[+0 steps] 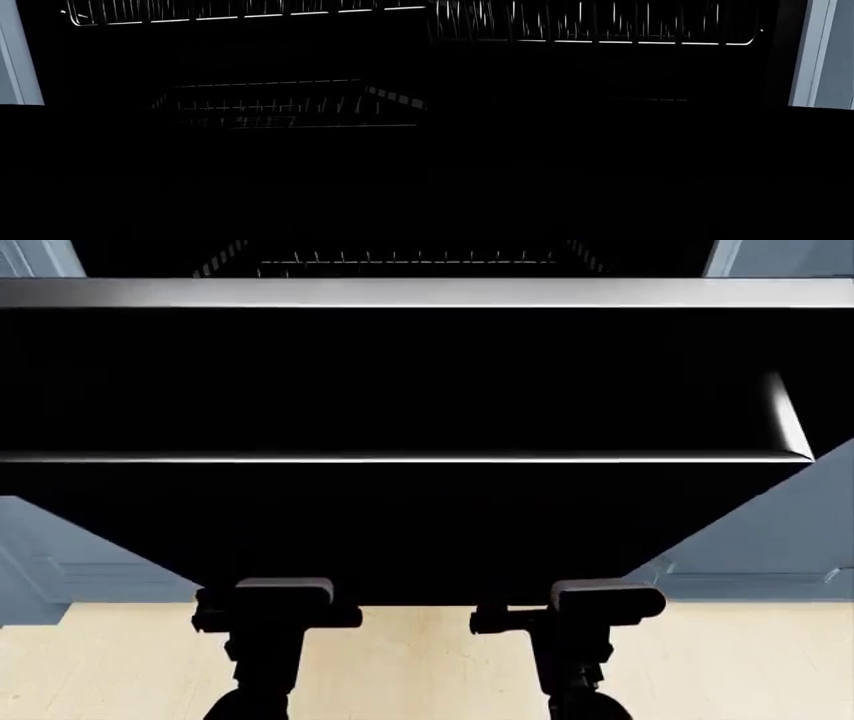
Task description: Close the dishwasher door
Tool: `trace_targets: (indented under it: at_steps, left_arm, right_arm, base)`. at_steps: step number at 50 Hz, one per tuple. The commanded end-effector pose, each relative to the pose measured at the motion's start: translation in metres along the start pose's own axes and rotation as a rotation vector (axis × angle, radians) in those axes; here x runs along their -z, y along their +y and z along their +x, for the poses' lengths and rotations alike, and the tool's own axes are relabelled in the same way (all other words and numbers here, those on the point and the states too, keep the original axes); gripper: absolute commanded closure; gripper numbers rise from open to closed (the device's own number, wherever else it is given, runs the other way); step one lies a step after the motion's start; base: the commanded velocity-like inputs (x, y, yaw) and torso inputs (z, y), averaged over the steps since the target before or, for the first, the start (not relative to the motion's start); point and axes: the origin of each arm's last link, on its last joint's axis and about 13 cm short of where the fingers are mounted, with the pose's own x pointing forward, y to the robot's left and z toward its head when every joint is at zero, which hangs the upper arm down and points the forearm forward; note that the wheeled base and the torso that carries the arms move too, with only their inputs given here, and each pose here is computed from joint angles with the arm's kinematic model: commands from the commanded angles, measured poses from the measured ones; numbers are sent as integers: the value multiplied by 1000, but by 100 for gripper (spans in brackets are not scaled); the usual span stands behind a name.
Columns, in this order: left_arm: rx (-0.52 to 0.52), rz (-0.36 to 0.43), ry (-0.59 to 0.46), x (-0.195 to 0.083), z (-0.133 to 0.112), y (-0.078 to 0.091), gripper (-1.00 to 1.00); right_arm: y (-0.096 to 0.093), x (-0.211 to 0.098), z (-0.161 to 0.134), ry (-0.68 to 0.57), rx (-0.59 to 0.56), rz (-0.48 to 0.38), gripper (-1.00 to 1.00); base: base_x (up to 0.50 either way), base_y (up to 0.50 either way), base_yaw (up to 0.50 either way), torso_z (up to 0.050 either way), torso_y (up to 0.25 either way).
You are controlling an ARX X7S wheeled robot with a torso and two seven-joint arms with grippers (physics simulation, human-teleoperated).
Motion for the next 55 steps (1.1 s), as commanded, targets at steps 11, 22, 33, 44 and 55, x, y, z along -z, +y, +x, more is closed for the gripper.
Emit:
trace_targets:
  at_steps: [11, 22, 33, 44, 55]
  left_arm:
    - [-13, 8, -52, -15, 15, 1, -100]
    - [-18, 12, -55, -17, 20, 1, -100]
    - [-21, 16, -54, -18, 22, 0, -100]
    - [-23, 10, -48, -21, 26, 0, -100]
    - [-23, 16, -47, -21, 30, 1, -100]
  right_arm:
    - [-1, -23, 17, -101, -6, -34, -100]
    - [-2, -26, 22, -106, -4, -42, -100]
    - [-2, -30, 25, -107, -7, -48, -100]
    - [-3, -30, 30, -96, 0, -48, -100]
    - [-3, -33, 34, -97, 3, -56, -100]
  base:
    - [0, 0, 0, 0, 3]
    - [0, 0, 0, 0, 4]
    - [0, 0, 0, 0, 3]
    - [0, 0, 0, 0, 4]
    - [0, 0, 0, 0, 4]
